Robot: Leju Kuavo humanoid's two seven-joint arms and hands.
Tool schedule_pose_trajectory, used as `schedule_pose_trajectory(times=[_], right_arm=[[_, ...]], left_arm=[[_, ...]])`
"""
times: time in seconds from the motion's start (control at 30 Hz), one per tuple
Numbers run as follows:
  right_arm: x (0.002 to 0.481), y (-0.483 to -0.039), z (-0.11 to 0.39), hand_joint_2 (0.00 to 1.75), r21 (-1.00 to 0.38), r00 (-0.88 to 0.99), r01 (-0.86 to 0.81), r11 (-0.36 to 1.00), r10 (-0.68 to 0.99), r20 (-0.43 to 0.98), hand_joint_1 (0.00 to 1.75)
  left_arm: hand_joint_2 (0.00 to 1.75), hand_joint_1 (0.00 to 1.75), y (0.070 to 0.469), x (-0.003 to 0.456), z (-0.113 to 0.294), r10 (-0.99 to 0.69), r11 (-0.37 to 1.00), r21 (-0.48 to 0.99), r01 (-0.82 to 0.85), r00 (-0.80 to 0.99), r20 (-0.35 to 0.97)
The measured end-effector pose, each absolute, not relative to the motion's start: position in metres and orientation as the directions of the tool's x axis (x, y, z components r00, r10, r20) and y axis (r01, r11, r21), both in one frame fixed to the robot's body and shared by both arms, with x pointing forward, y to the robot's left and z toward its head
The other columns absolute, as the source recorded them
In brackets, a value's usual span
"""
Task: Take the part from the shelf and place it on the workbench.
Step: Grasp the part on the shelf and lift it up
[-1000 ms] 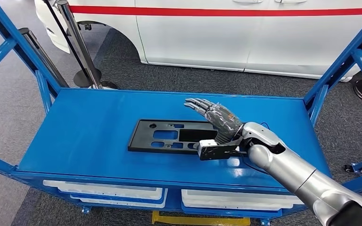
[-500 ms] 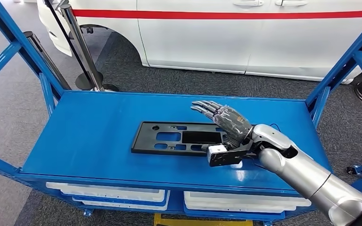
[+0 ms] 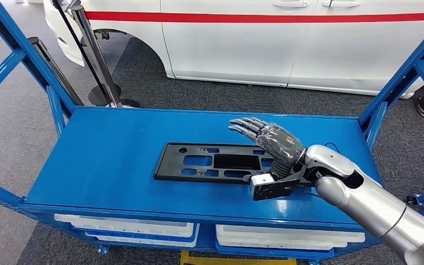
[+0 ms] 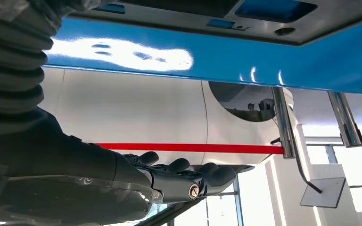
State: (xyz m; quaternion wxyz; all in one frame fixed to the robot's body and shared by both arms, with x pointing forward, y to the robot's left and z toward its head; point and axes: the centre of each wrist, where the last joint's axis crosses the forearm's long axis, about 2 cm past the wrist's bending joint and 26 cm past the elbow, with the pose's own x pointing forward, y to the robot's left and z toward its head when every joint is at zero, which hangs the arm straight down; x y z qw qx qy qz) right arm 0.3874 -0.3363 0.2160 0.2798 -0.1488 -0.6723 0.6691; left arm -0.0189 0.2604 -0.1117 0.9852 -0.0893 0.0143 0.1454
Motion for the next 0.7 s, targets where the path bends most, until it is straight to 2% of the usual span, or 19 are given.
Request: schedule_pose_trajectory(times=[0.3,0.7], right_arm=[[0.385,-0.341,0.222,1.75,-0.983,-0.797,-0.177,0.043,0.580,0.168,0.00],[0.392,-0.340,0.237,1.75,-0.988,-0.803,-0.154,0.033,0.578,0.144,0.00]], left_arm=[[0.00,0.00,0.263,0.005,-0.112,0.203,0.952,-0.181,-0.246,0.953,-0.224],[0.00,0.00,0.265,0.017,-0.112,0.198,0.954,-0.176,-0.242,0.952,-0.233]])
